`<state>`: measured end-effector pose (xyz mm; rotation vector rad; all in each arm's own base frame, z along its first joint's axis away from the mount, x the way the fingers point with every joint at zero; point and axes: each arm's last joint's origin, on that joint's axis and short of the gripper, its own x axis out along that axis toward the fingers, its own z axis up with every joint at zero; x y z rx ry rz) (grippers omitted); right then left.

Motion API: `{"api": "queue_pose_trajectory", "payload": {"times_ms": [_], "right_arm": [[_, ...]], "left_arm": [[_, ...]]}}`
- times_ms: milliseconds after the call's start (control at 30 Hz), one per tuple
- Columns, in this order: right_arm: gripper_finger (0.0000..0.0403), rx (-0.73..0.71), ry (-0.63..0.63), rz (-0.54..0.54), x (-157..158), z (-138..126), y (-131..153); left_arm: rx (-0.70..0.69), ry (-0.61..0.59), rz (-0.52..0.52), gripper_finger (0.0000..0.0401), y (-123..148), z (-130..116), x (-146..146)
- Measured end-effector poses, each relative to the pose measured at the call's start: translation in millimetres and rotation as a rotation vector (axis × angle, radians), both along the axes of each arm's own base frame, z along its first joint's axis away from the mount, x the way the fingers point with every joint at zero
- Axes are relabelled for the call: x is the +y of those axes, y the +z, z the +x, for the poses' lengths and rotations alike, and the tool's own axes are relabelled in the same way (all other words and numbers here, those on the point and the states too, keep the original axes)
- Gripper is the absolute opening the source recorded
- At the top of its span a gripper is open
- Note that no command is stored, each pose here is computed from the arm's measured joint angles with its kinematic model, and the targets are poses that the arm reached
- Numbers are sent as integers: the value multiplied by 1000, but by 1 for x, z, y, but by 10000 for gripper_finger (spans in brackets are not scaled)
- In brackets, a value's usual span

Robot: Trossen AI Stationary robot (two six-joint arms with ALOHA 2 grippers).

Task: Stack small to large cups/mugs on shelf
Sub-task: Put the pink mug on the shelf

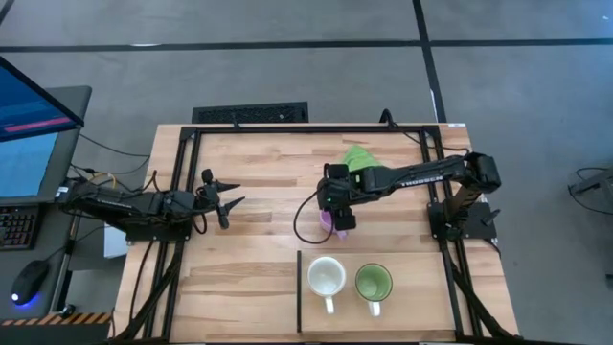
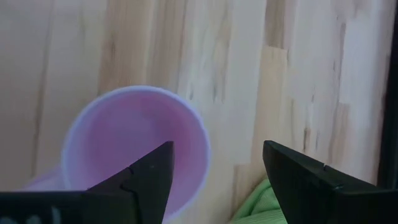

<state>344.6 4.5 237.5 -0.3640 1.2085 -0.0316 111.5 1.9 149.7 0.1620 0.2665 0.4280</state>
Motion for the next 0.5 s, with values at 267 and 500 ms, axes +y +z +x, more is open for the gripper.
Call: {"api": "queue_pose_trajectory", "payload": {"times_ms": [267, 500], "right_arm": [[270, -1, 5, 18, 0, 0, 0], [270, 57, -8, 38, 3, 8, -19]], "left_arm": [[0, 0, -1, 185, 0, 0, 0], [0, 0, -3, 185, 0, 0, 0]]}}
